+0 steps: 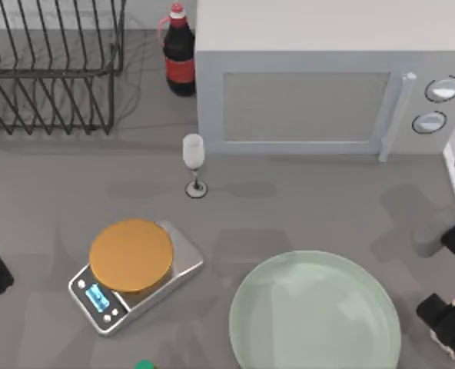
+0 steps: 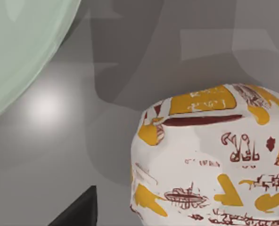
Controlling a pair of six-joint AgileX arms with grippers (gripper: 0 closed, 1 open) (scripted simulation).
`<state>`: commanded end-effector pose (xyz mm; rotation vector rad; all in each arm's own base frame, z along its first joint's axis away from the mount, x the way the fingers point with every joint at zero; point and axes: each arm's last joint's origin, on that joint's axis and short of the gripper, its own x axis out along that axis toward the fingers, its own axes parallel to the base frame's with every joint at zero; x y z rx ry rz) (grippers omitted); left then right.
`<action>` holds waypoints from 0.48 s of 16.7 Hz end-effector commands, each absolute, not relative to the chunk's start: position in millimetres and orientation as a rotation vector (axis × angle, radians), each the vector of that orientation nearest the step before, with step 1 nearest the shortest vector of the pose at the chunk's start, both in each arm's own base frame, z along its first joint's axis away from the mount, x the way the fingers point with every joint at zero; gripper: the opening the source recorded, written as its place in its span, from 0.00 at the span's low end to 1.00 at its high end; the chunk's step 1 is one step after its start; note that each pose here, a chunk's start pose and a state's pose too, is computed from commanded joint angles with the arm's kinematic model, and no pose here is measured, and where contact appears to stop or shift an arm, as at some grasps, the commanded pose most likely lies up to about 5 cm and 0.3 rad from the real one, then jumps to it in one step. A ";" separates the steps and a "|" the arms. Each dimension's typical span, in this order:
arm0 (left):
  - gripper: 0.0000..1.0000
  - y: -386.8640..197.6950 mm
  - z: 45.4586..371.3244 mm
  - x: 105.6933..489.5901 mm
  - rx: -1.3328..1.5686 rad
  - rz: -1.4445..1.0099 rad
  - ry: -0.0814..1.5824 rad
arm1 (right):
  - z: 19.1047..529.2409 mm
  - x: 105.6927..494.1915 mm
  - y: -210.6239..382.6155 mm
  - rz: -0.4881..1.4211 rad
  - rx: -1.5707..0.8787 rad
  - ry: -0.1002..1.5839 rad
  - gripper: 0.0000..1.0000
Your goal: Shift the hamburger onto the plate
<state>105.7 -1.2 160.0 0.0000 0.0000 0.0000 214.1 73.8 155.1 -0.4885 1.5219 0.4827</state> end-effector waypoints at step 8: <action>1.00 -1.2 160.0 105.7 0.000 0.000 0.000 | 92.7 212.5 73.4 0.483 -0.489 1.518 1.00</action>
